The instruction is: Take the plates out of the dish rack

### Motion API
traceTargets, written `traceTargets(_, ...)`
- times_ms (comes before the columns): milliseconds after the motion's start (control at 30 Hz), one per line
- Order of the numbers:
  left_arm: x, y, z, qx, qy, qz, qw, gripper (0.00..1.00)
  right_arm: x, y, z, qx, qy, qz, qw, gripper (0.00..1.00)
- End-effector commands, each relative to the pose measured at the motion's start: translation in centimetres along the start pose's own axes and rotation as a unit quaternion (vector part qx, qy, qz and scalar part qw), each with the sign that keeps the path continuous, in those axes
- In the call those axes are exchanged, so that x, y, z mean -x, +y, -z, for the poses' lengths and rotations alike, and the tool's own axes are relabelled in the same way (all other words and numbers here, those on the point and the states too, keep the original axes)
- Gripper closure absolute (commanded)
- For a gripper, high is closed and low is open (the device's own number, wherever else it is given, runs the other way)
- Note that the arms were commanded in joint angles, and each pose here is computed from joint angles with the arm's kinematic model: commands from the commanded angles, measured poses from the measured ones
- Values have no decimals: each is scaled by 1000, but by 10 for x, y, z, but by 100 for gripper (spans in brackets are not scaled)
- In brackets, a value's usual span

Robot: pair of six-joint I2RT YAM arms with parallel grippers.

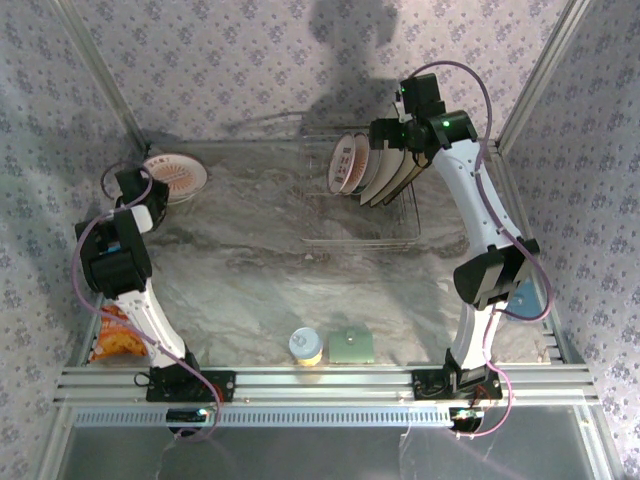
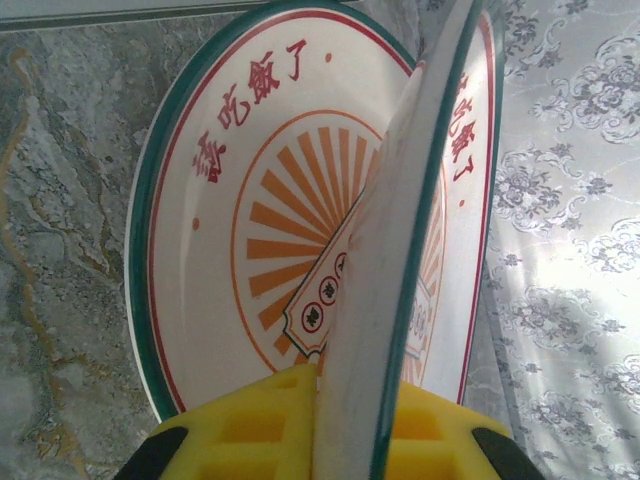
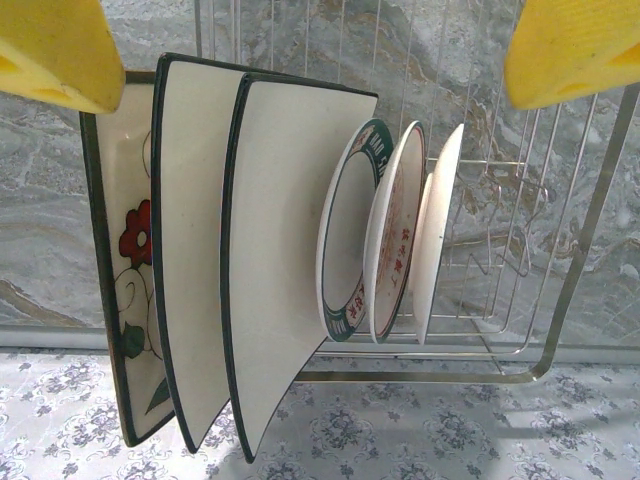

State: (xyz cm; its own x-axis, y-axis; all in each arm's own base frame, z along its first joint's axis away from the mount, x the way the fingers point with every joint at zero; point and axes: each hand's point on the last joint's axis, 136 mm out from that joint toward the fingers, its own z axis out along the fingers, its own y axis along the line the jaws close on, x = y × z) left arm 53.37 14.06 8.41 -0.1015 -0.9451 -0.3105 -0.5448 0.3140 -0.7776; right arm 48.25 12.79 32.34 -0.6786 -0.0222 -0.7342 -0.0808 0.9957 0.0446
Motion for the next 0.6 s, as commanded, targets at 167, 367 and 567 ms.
traceTargets(167, 15, -21, -6, -31, -14, 1, 999, 100, 4, 0, 6, 6, -8, 4, 1000, 0)
traceTargets(367, 16, -23, -7, -30, -14, -1, 999, 100, 5, 0, 6, 7, -7, 3, 1000, 0)
traceTargets(567, 16, -24, -7, -29, -12, -3, 999, 88, 5, 2, 5, 10, -8, 2, 1000, 0)
